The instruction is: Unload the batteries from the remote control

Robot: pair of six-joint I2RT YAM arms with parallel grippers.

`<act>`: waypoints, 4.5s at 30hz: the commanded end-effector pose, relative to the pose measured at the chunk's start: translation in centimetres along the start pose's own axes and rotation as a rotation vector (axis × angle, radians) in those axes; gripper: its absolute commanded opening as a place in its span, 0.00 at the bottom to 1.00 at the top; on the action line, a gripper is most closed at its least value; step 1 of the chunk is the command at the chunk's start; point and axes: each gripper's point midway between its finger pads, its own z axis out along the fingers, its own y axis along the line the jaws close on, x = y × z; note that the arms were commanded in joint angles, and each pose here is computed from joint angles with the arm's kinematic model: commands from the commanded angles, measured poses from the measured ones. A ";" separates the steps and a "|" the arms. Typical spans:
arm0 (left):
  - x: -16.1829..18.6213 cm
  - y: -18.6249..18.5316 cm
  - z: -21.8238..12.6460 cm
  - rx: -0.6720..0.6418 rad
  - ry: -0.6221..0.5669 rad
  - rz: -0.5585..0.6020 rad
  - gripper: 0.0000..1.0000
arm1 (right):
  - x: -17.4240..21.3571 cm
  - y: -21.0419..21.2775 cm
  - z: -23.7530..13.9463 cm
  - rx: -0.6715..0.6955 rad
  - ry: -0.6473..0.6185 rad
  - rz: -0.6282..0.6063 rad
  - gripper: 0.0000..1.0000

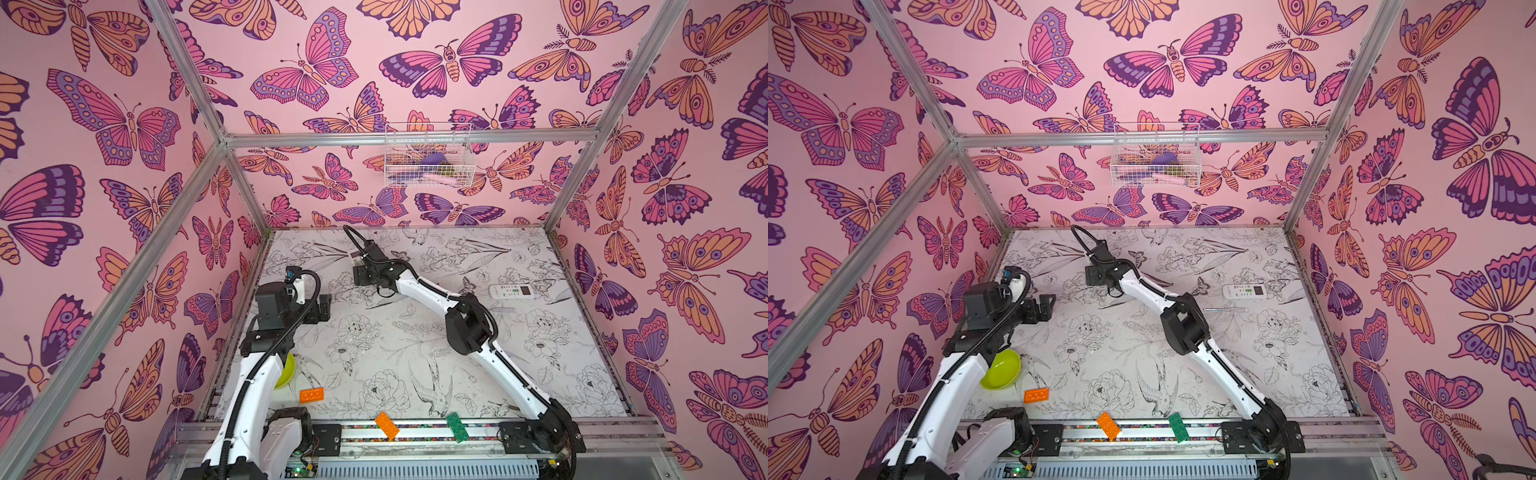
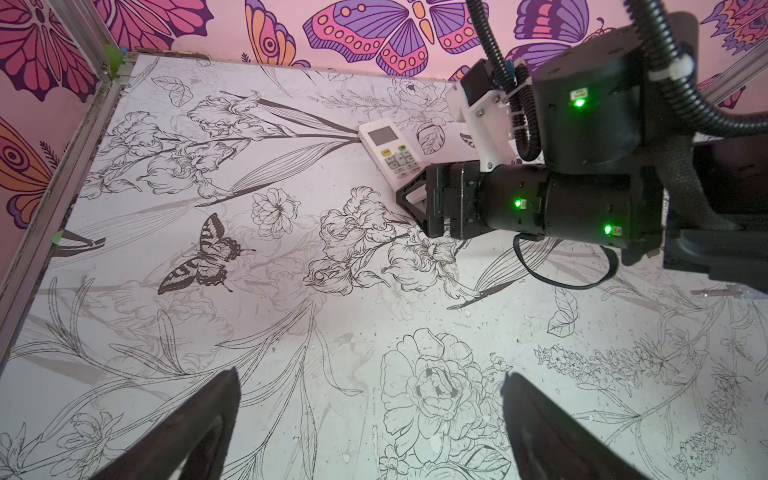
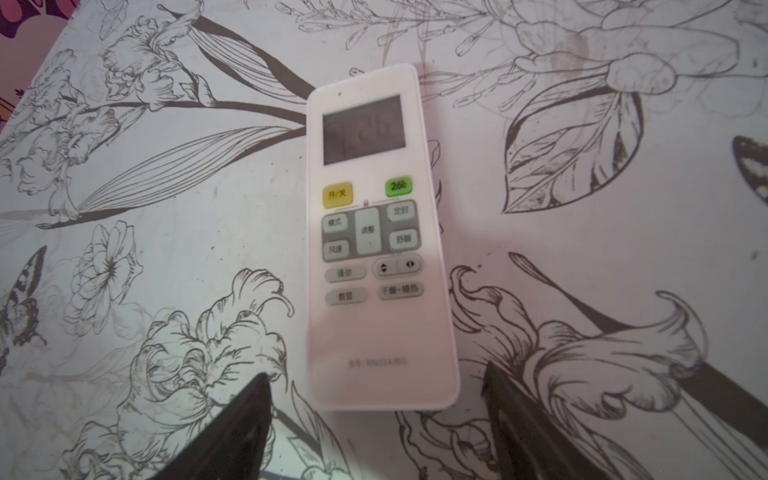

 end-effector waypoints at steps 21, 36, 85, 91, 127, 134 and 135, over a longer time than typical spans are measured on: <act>0.1 -0.5 -0.3 0.023 -0.014 -0.007 0.99 | 5.1 -1.3 1.4 0.140 0.111 -0.107 0.66; -3.4 1.0 2.7 -0.044 0.076 -0.079 0.99 | 4.0 -1.0 0.2 -0.024 0.088 -0.054 0.77; -8.5 -1.6 34.2 0.289 0.400 -0.547 0.92 | 13.7 -10.4 -32.4 -0.096 0.069 0.137 0.88; -7.8 -1.1 34.0 0.261 0.424 -0.569 0.92 | 13.3 -9.7 -31.7 -0.102 0.086 0.132 0.88; -5.8 -5.7 33.2 0.318 0.542 -0.668 0.75 | 8.5 -6.0 -29.6 -0.136 0.117 0.051 0.86; -5.7 -11.4 32.9 0.496 0.591 -0.702 0.67 | 5.9 -5.6 -24.8 -0.065 0.073 0.043 0.85; -5.7 -11.5 32.8 0.494 0.594 -0.704 0.67 | 5.5 -5.7 -24.1 -0.047 0.068 0.040 0.85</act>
